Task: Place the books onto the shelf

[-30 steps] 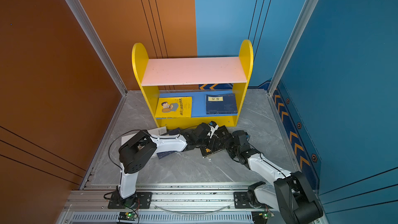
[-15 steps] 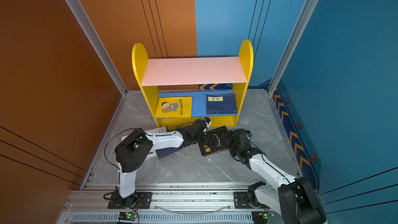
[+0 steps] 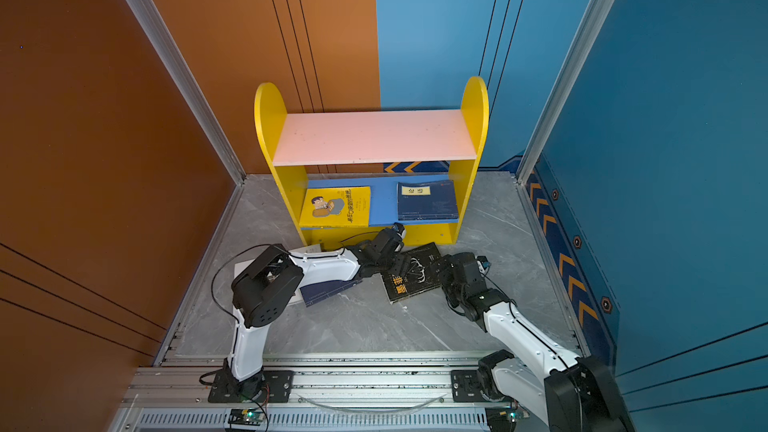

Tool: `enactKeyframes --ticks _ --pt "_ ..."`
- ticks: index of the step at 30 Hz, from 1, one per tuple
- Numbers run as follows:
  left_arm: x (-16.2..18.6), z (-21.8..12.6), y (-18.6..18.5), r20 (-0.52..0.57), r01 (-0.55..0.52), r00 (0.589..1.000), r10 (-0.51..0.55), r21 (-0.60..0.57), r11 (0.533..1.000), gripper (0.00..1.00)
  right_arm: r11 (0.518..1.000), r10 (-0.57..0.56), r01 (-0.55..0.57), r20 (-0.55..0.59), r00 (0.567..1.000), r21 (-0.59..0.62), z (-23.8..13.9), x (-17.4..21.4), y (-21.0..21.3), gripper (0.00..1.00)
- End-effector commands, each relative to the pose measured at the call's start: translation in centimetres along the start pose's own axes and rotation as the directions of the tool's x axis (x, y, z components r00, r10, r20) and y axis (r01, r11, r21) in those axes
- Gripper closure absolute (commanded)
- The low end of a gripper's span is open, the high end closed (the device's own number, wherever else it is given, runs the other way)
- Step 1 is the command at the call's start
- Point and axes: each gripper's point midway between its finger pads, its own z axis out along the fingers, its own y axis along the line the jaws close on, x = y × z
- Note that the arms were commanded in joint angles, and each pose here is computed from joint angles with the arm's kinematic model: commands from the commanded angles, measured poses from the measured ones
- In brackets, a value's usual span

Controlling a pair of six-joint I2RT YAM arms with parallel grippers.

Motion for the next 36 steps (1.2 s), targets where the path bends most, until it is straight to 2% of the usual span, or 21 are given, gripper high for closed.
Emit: enactKeyframes --ticks 1,8,16,29,32,34,36 --pt "4.0 1.1 -0.2 -0.147 0.045 0.988 -0.039 0.042 0.998 0.19 0.999 0.013 -0.012 -0.022 1.000 0.041 1.1 0.8 -1.3 0.03" --pt "6.7 0.7 -5.3 -0.210 0.087 0.977 -0.040 0.220 0.972 0.19 1.000 -0.008 0.006 -0.066 0.998 -0.029 2.1 1.7 0.5 0.03" --pt "7.1 0.4 -6.8 -0.236 0.122 0.970 -0.050 0.299 0.946 0.19 0.972 -0.068 0.066 -0.001 0.998 -0.227 -0.7 0.5 5.4 0.04" --pt "6.3 -0.3 -7.7 -0.250 0.176 0.965 -0.082 0.380 0.908 0.20 0.863 0.013 0.005 0.031 0.999 -0.505 -3.1 0.0 10.4 0.13" --pt "6.2 -0.5 -7.8 -0.248 0.182 0.965 -0.088 0.390 0.903 0.20 0.852 0.007 0.014 0.038 0.999 -0.523 -3.9 -0.1 11.1 0.15" --pt "6.1 -0.5 -7.8 -0.246 0.183 0.965 -0.090 0.390 0.903 0.20 0.875 -0.002 0.019 0.037 0.999 -0.483 -3.7 -0.1 10.6 0.18" --pt "6.0 -0.5 -7.6 -0.244 0.185 0.965 -0.093 0.386 0.904 0.20 0.900 -0.001 0.014 0.029 1.000 -0.436 -3.2 0.0 9.6 0.24"
